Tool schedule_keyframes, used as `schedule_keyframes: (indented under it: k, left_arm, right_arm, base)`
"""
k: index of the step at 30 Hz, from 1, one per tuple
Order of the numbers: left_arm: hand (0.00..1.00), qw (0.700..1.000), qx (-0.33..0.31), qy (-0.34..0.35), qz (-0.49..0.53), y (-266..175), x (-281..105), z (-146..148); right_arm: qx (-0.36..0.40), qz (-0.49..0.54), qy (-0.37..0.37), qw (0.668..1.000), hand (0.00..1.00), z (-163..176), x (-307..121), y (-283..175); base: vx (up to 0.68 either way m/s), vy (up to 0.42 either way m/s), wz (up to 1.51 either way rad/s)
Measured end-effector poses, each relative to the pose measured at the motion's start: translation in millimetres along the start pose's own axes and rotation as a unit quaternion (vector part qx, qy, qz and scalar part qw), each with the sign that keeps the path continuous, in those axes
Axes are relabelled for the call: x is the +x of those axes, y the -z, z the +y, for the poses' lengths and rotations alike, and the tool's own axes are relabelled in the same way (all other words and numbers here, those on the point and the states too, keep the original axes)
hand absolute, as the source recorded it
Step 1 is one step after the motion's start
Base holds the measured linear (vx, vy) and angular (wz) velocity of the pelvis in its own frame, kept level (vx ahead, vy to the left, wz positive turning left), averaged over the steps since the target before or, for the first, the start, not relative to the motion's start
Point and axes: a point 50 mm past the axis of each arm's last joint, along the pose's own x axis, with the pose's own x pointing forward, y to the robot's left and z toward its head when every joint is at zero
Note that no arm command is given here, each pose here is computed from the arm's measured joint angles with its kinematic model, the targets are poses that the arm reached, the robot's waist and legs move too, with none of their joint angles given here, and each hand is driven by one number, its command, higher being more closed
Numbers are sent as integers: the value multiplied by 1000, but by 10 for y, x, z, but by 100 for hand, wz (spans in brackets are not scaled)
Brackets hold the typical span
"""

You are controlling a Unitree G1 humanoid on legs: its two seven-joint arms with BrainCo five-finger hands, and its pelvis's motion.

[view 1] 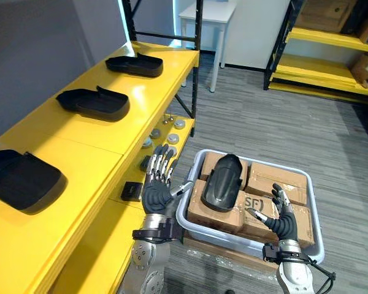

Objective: Walk over and take plastic housings, then place them on the shelf

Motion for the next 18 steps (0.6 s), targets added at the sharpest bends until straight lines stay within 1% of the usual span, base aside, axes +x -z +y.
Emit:
schedule_keyframes:
  k: [3,6,8,9,10,11,13,14,15,16,17,18]
  left_arm:
    - [0,999,8,-16,49,227,-31,69]
    - [0,985,63,-55,154,655,-210,260]
    - [0,974,89,-85,188,775,-312,404]
    - [0,964,113,-115,212,847,-380,544]
    - [0,950,136,-148,240,911,-497,714]
    - [0,941,148,-167,253,934,-569,810]
    - [0,895,192,-245,318,1038,-903,1180]
    - [0,881,198,-266,337,1060,-1005,1265]
    - [0,848,226,-298,376,1088,-1235,1414]
    - [0,836,236,-301,392,1109,-1308,1448]
    - [0,818,254,-305,417,1141,-1418,1491]
    - [0,811,262,-306,424,1146,-1457,1502]
  right_arm:
    - [-8,33,-8,999,0,19,11,126]
    - [-20,74,1,997,0,-2,-22,306]
    - [-27,85,13,996,0,-2,6,354]
    - [-29,97,23,995,0,12,55,393]
    - [-33,115,29,992,0,32,94,451]
    - [-31,125,32,991,0,62,106,486]
    - [-26,158,48,986,0,168,224,564]
    - [-24,160,51,985,0,201,273,558]
    - [-22,151,60,986,0,268,437,480]
    - [-26,145,65,987,0,275,499,443]
    - [-32,134,78,987,0,275,633,365]
    - [-31,130,89,987,0,270,693,331]
  base:
    - [35,-297,1]
    - [40,-247,19]
    - [-4,-96,3]
    - [-30,-41,10]
    - [-33,-7,14]
    - [-40,5,11]
    - [-42,1,2]
    - [-33,-9,8]
    - [-22,-3,12]
    - [-43,12,23]
    - [-53,25,23]
    - [-80,37,28]
